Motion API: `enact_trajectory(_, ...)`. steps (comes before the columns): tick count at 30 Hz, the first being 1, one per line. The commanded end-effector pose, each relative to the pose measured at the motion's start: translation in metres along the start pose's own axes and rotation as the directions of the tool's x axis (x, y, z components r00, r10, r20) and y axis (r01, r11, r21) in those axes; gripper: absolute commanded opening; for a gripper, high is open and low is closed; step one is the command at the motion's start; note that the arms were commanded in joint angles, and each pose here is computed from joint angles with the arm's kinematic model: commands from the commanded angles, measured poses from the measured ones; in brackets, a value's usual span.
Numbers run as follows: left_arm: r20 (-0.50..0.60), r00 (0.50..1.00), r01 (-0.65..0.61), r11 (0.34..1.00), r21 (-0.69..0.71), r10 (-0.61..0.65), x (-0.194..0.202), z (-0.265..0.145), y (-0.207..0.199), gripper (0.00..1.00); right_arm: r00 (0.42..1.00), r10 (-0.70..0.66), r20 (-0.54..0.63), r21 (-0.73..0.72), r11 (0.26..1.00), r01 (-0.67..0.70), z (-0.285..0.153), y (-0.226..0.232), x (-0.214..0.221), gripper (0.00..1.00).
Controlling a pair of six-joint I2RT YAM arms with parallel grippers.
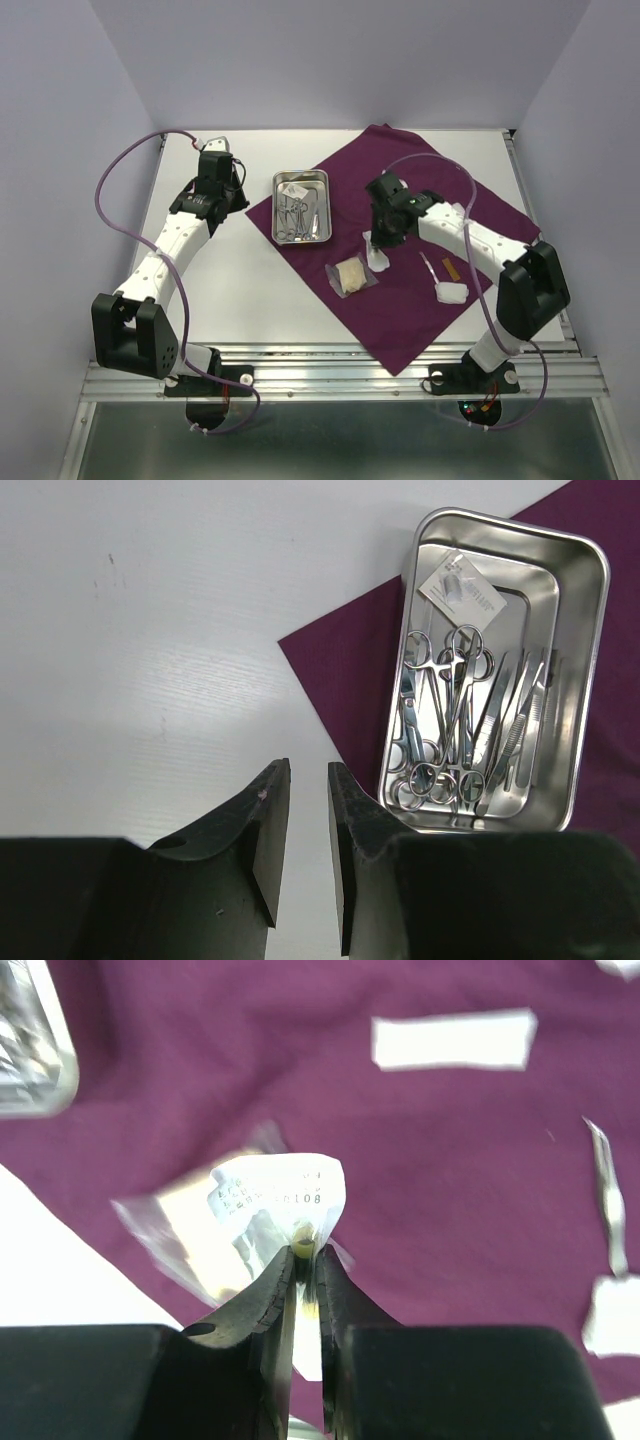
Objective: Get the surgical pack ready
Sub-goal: Place the medical item in the container.
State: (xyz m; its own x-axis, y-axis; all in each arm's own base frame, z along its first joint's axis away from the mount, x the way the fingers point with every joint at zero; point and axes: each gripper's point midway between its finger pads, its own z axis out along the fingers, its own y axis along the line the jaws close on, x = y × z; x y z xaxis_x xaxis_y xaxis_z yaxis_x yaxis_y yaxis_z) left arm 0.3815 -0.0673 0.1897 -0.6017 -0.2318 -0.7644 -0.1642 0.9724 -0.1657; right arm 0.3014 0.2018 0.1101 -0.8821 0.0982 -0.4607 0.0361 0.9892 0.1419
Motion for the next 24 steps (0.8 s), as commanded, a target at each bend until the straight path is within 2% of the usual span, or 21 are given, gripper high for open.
enact_trajectory(1, 0.067, 0.998, 0.013, 1.0, -0.002, -0.013, -0.02, -0.01, 0.001, 0.33, 0.991, 0.0, 0.137, -0.128, 0.992, 0.017, -0.01, 0.047, -0.058, 0.06)
enact_trajectory(5, 0.068, 0.998, 0.013, 1.0, -0.004, -0.013, -0.02, -0.012, 0.002, 0.33, 0.977, 0.008, 0.211, -0.195, 0.98, 0.034, -0.003, 0.084, -0.102, 0.06)
enact_trajectory(8, 0.065, 0.998, 0.013, 1.0, -0.005, -0.013, -0.02, -0.011, 0.002, 0.33, 0.969, 0.009, 0.247, -0.221, 0.974, 0.047, 0.018, 0.114, -0.134, 0.05)
enact_trajectory(19, 0.055, 0.998, 0.002, 1.0, -0.02, -0.001, -0.017, -0.011, 0.006, 0.33, 0.949, 0.054, 0.31, -0.283, 0.958, 0.037, 0.079, 0.18, -0.185, 0.06)
enact_trajectory(24, 0.051, 0.999, 0.001, 1.0, -0.024, 0.0, -0.015, -0.011, 0.007, 0.33, 0.947, 0.081, 0.31, -0.309, 0.951, 0.02, 0.1, 0.194, -0.191, 0.07)
